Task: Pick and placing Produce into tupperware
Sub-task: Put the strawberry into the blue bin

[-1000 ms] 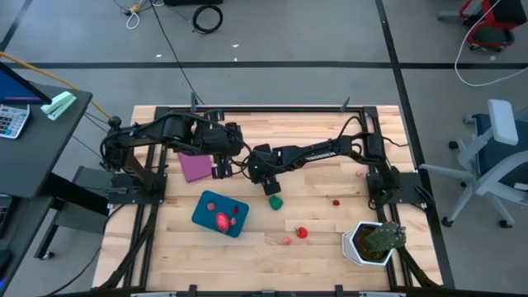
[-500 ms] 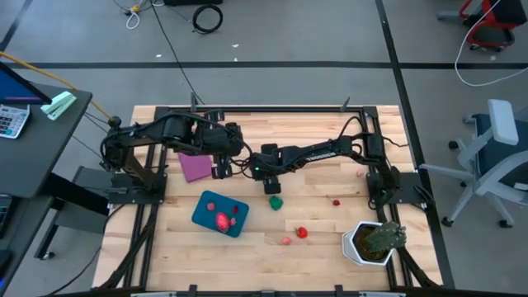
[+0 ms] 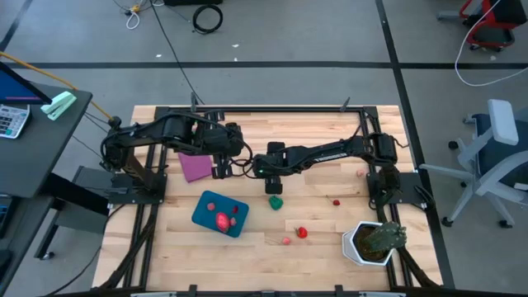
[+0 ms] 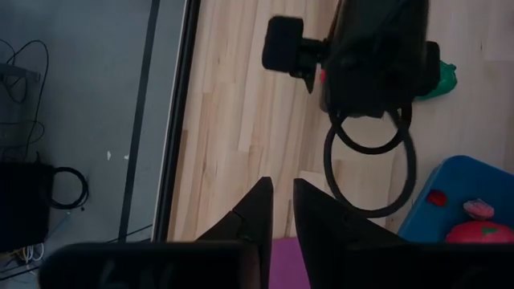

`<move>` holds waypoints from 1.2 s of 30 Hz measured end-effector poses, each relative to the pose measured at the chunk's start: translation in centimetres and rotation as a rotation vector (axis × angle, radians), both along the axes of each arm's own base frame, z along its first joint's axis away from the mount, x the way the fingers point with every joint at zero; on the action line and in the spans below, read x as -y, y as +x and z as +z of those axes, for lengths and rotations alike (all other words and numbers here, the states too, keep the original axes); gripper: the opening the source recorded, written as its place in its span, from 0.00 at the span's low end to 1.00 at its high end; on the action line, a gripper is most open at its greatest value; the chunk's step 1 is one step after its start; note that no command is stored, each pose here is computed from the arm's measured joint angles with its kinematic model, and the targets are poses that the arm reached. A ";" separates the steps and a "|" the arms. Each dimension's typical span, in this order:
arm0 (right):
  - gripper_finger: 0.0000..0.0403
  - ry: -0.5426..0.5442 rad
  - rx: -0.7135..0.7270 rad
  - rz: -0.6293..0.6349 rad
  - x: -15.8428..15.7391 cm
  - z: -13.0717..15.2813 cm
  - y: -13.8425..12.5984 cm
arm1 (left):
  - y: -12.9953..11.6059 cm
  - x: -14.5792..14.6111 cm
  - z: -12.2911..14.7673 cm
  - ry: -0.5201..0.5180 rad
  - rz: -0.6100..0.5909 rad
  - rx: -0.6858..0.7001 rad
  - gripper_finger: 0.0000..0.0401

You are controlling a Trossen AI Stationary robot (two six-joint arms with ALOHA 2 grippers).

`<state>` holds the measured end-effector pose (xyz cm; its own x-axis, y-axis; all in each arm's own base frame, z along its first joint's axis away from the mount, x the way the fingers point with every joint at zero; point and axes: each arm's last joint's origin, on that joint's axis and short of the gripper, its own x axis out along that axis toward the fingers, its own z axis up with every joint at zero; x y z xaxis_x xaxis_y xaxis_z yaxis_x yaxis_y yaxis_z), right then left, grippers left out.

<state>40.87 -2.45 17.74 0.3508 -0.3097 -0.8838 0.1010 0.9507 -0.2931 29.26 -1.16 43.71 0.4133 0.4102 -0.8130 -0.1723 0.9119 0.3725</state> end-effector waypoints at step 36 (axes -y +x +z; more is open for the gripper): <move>0.66 0.013 0.004 -0.247 0.8 -2.9 -2.0 | 0.0 0.0 0.0 -0.011 0.020 0.010 0.15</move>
